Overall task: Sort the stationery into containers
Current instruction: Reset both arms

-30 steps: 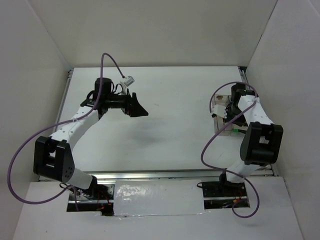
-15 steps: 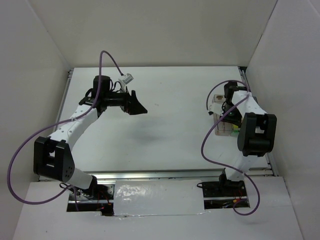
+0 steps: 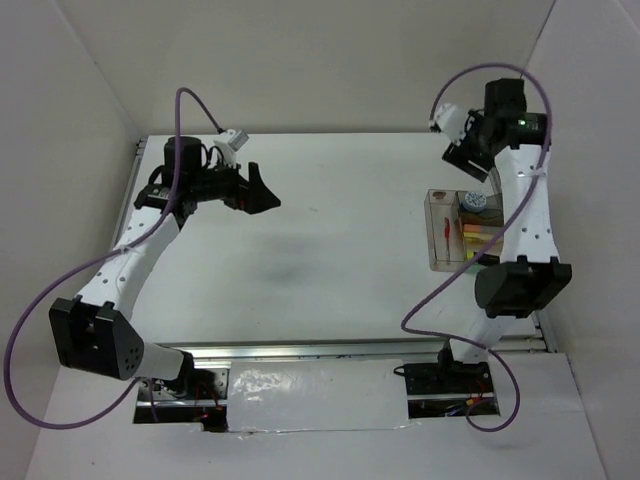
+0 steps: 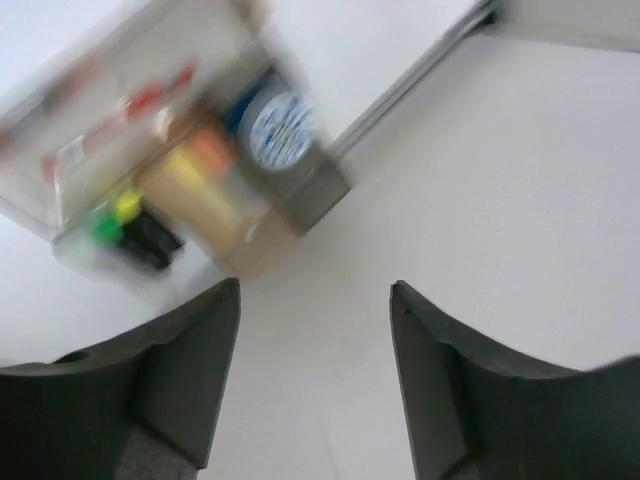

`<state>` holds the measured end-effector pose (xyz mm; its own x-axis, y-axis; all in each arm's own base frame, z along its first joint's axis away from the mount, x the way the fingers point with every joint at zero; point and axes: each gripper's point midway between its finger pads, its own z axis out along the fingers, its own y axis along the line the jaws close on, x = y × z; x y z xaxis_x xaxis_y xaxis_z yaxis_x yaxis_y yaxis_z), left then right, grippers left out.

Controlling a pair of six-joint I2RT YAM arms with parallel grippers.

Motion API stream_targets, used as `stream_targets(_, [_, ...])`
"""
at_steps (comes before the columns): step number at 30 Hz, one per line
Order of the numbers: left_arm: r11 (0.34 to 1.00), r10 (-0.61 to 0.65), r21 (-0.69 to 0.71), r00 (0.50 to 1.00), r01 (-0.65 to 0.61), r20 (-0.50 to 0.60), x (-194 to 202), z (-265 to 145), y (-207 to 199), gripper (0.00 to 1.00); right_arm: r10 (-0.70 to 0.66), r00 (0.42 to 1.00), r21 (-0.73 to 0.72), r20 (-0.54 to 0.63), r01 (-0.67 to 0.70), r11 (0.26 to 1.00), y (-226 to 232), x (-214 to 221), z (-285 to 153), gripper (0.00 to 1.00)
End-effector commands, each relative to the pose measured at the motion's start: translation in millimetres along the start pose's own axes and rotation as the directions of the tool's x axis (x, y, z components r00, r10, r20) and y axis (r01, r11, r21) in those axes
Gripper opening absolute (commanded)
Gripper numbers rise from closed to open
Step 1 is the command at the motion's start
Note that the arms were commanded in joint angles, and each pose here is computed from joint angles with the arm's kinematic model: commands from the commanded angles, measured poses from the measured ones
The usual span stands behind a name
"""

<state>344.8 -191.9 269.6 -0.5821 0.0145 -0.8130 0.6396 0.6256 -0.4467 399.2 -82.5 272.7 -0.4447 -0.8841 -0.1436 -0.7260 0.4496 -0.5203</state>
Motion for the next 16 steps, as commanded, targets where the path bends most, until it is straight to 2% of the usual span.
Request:
stream_targets(1, [0.984, -0.044, -0.173, 0.999, 0.044, 0.003, -4.4, -24.8, 36.9, 0.99, 0.235, 0.923, -0.08, 0.306, -0.221, 0.972, 24.3, -54.6, -86.9, 0.77])
stream_targets(2, [0.978, -0.058, -0.198, 0.998, 0.058, 0.009, -3.9, -29.3, 44.9, 0.99, 0.28, 0.89, -0.099, 0.36, -0.262, 0.96, 26.7, -66.3, -93.7, 0.78])
stream_targets(3, [0.972, -0.072, -0.225, 0.997, 0.073, 0.011, 0.3, -31.8, 54.6, 0.99, 0.404, 0.823, -0.154, 0.399, -0.374, 0.915, 31.8, -77.8, -100.6, 0.92])
stream_targets(4, [0.954, -0.082, -0.287, 0.996, 0.087, 0.032, -1.0, -42.5, 70.8, 0.99, 0.453, 0.758, -0.215, 0.47, -0.399, 0.891, 35.2, -99.5, -95.5, 0.95])
stream_targets(5, [0.944, -0.093, -0.315, 0.995, 0.101, 0.041, 0.7, -48.4, 79.3, 0.99, 0.554, 0.654, -0.268, 0.516, -0.491, 0.829, 40.0, -109.7, -114.7, 0.98])
stream_targets(6, [0.935, -0.109, -0.336, 0.993, 0.115, 0.037, 8.1, -52.0, 87.6, 0.99, 0.575, 0.594, -0.321, 0.563, -0.484, 0.814, 46.8, -132.5, -106.1, 1.0])
stream_targets(7, [0.913, -0.138, -0.379, 0.989, 0.151, 0.061, 9.4, -65.4, 105.1, 0.99, 0.596, 0.533, -0.348, 0.601, -0.497, 0.795, 52.2, -141.0, -120.5, 1.0])
stream_targets(8, [0.891, -0.178, -0.415, 0.982, 0.187, 0.061, 18.9, -71.8, 115.6, 0.99, 0.644, 0.486, -0.412, 0.591, -0.504, 0.759, 63.3, -155.4, -120.7, 1.0])
stream_targets(12, [0.84, -0.24, -0.484, 0.968, 0.246, 0.076, 43.0, -101.1, 146.4, 0.99, 0.714, 0.458, -0.476, 0.53, -0.537, 0.697, 80.7, -161.5, -89.2, 1.0])
stream_targets(16, [0.787, -0.212, -0.57, 0.971, 0.238, 0.112, 59.4, -124.0, 162.8, 1.0, 0.731, 0.39, -0.489, 0.56, -0.557, 0.672, 85.1, -157.1, -88.4, 1.0])
